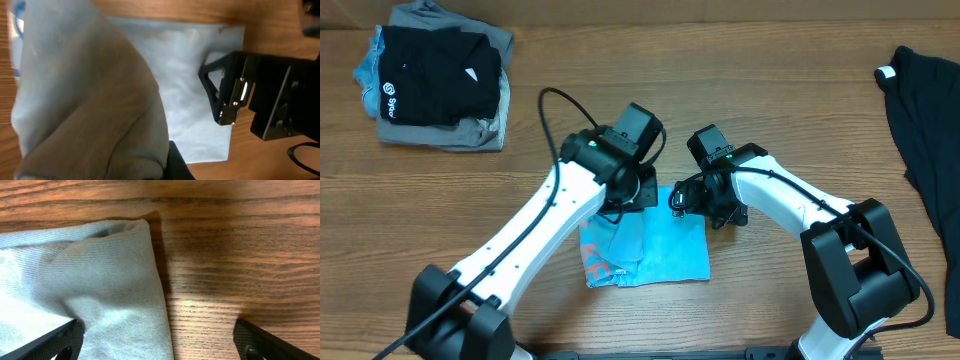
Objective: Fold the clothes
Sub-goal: 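Fold the left end rightward over the middle toward the right gripper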
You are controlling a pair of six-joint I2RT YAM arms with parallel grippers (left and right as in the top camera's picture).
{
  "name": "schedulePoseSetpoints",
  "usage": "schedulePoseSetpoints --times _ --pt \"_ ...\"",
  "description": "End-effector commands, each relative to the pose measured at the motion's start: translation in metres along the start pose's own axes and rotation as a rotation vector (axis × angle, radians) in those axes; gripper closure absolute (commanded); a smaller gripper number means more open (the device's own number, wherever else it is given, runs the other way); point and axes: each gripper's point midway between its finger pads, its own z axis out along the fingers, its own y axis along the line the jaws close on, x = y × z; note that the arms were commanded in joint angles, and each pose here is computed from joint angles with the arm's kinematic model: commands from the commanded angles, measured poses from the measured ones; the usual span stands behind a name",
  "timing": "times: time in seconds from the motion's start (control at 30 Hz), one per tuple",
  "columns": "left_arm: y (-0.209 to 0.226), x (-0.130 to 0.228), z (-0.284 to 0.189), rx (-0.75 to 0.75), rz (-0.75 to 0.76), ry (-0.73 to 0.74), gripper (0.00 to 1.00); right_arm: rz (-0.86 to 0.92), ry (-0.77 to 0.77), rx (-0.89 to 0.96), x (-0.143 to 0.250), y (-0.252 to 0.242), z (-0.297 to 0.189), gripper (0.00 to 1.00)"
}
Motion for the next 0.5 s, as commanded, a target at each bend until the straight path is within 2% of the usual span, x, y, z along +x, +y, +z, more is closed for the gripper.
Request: schedulePoseSetpoints --times 0.0,0.47 --pt "-0.018 0.006 0.007 0.047 0.009 0.046 0.95 -0.006 0.027 -0.034 0.007 0.003 0.003 0.0" --pt "-0.047 -0.004 0.011 0.15 0.043 0.006 0.93 0.067 0.028 -0.035 -0.01 -0.017 -0.011 0.0"
